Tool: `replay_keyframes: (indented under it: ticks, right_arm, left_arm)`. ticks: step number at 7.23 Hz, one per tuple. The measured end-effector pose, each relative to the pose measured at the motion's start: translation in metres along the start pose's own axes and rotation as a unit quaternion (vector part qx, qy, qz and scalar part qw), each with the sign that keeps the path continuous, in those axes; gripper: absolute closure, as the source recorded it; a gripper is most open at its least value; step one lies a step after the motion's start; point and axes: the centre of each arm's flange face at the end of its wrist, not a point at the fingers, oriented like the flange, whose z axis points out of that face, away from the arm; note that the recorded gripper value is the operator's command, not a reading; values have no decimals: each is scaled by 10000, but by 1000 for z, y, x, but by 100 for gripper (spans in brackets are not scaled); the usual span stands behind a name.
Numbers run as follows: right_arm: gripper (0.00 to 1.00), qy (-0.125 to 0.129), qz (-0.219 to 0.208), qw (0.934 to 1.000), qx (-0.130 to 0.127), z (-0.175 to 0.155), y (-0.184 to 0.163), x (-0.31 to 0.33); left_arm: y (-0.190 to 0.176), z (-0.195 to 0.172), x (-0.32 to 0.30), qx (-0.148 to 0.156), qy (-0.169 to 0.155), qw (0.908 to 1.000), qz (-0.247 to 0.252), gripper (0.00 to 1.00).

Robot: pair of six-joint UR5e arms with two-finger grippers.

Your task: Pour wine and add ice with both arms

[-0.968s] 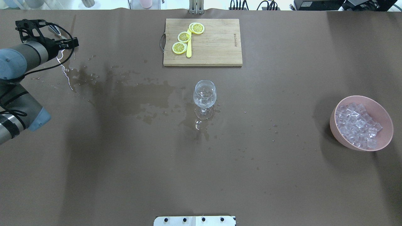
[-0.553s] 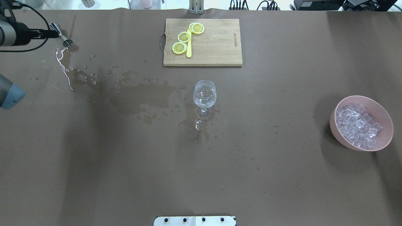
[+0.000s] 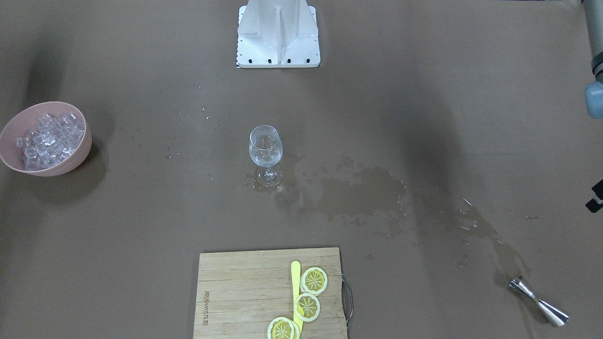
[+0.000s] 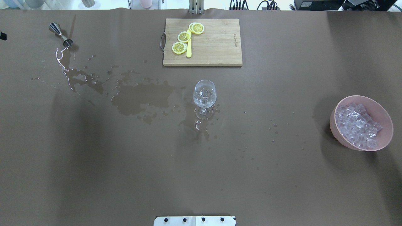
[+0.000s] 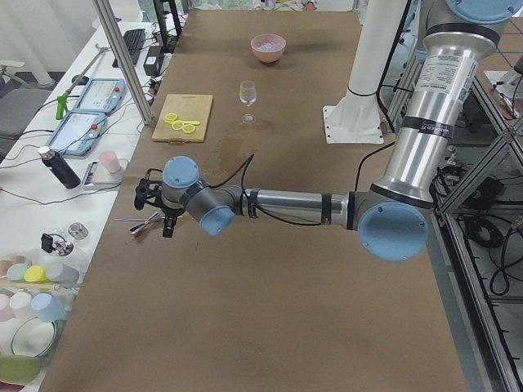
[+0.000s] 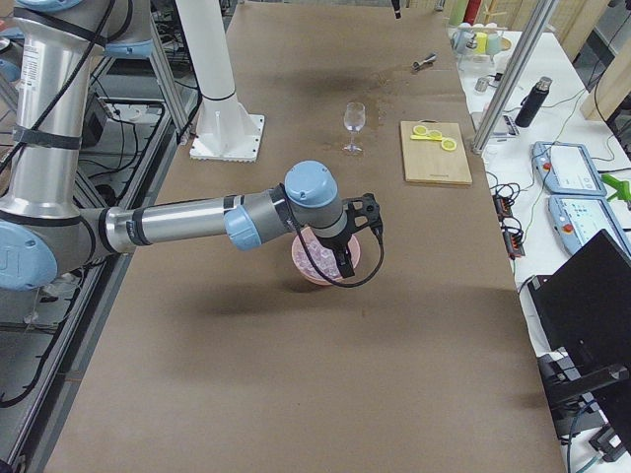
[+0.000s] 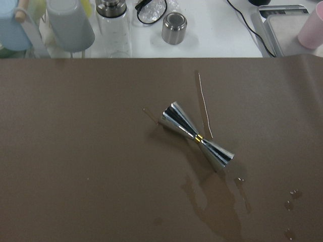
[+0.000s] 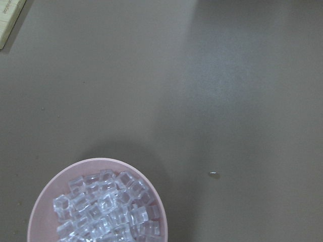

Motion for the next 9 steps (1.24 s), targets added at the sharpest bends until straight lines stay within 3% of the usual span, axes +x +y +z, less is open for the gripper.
replay_keyframes:
  ticks: [1, 3, 5, 9]
  right_arm:
    - [0, -72, -80, 9997, -205, 18, 1, -20]
    - [1, -56, -581, 9958, -711, 69, 5, -65]
    - [3, 184, -1127, 9876, -1072, 120, 13, -100]
    - [14, 287, -1329, 9808, -1399, 162, 20, -107]
  left_arm:
    - [8, -6, -4, -37, 48, 9997, -244, 2]
    - [25, -16, -7, -40, 91, 9994, -326, 2]
    - [32, -23, -3, -4, 124, 9994, -314, 2]
    - [33, -25, -2, 24, 119, 9995, -280, 2]
